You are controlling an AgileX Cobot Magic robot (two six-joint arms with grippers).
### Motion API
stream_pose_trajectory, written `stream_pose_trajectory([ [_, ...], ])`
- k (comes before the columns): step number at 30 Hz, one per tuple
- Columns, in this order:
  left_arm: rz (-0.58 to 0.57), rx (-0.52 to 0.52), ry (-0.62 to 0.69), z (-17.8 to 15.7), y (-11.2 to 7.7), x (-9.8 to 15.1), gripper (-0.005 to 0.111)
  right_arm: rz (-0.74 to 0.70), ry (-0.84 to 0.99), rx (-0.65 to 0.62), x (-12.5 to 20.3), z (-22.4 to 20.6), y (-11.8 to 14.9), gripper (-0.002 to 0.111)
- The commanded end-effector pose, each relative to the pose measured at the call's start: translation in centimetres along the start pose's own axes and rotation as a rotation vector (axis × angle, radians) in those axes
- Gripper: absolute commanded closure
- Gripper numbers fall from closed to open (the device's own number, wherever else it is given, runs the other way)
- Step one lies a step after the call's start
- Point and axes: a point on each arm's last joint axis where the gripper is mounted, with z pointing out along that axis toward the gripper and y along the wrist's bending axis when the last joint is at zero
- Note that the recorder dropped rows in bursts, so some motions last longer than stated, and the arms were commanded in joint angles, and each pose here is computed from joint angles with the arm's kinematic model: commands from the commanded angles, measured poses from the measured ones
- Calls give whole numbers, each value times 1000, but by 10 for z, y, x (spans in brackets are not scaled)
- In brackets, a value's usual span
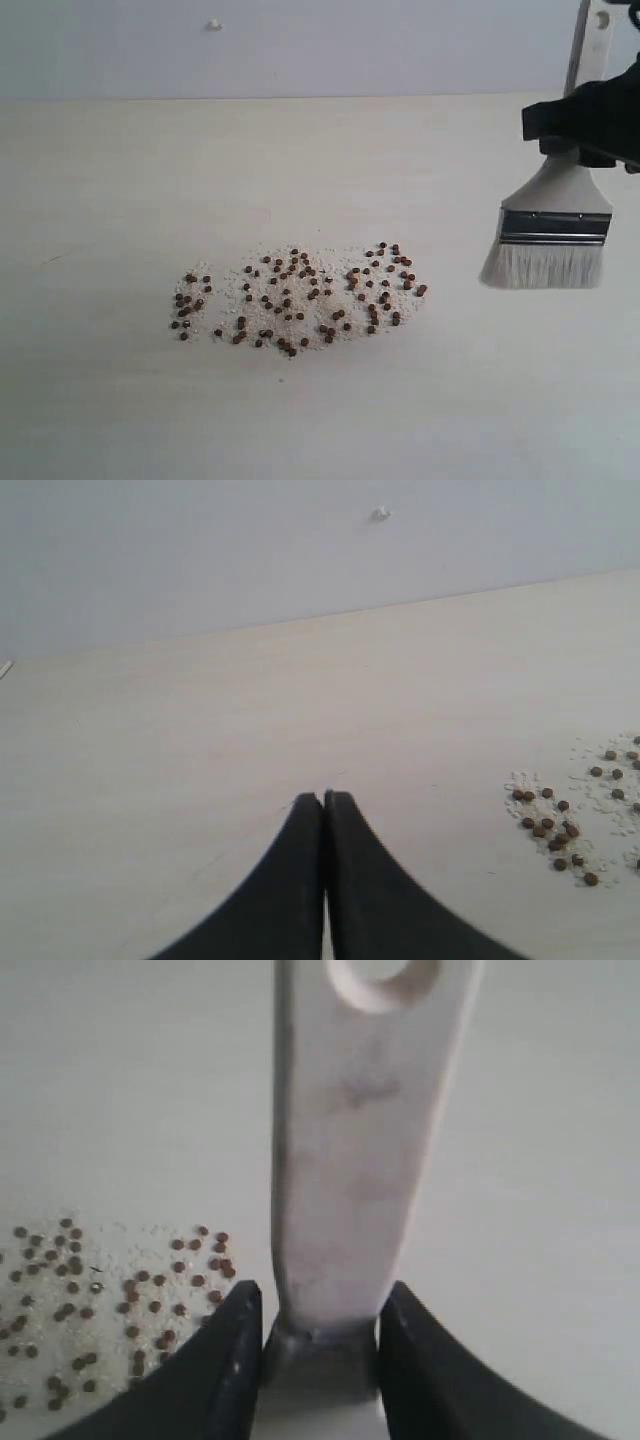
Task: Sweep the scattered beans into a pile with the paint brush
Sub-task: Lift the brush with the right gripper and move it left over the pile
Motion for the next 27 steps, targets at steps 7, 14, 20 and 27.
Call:
stream_pose_trajectory([
  [7, -6, 6, -17, -1, 0, -3, 107, -68, -191, -240, -6, -49, 18, 108],
  [14, -6, 6, -17, -1, 0, -3, 107, -121, -199, -336, -5, -52, 27, 108],
  [20, -6, 6, -17, -1, 0, -3, 107, -148, -196, -379, -4, -53, 31, 108],
  [27, 240, -45, -54, -1, 4, -6, 107, -172, -208, -396, -4, -54, 33, 108],
])
